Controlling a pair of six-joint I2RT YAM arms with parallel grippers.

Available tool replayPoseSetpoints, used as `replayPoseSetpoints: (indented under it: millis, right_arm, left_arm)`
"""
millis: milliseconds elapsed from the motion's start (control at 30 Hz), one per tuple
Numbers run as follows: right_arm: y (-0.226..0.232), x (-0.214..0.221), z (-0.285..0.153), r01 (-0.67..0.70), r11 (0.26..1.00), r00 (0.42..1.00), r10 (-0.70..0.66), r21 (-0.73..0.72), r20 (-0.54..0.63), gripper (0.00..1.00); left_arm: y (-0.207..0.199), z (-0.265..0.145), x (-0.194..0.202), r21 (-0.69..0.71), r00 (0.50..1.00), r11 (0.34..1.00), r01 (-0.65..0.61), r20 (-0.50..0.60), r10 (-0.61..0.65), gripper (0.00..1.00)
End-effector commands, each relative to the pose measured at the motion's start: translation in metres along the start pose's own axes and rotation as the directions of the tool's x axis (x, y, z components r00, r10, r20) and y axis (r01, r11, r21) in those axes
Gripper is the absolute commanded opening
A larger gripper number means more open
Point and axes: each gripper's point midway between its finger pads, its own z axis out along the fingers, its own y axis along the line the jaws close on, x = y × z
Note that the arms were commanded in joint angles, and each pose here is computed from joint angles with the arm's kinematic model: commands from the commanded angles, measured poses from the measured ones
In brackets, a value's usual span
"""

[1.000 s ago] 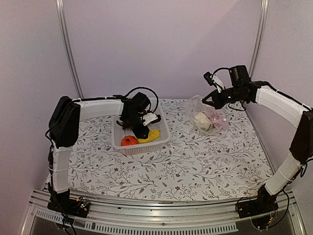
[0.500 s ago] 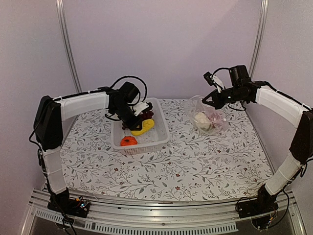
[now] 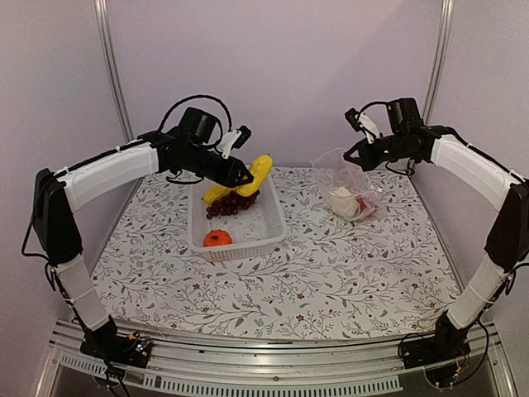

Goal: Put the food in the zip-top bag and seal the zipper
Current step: Place the fake fruit in the zipper food storage bag.

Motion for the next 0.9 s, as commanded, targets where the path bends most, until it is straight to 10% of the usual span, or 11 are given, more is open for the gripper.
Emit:
replayPoseSetpoints:
  millis: [0,433,867]
  right_arm:
    - [-0.035,-0.019,-0.005,0.018,0.986,1.0,-0.017,0.164,-0.011,0.0]
    - [-0.057,-0.048,-0.01,0.021,0.976,1.0,-0.021,0.218,-0.004,0.0]
    - [-0.034,-0.049,-0.005,-0.045,0.991,0.999,0.043,0.123,0.015,0.0]
  left_arm:
    - [-0.053,-0.024,-0.052,0.169,0.978,0.985,0.04,0.197,-0.073,0.21]
    - [-0.137,-0.032,-0.114,0.506,0.888,0.858,0.088,0.351,-0.298,0.19]
    - [-0.18,0.026,-0.135,0.75,0.813,0.572,0.333,0.08,-0.577,0.11]
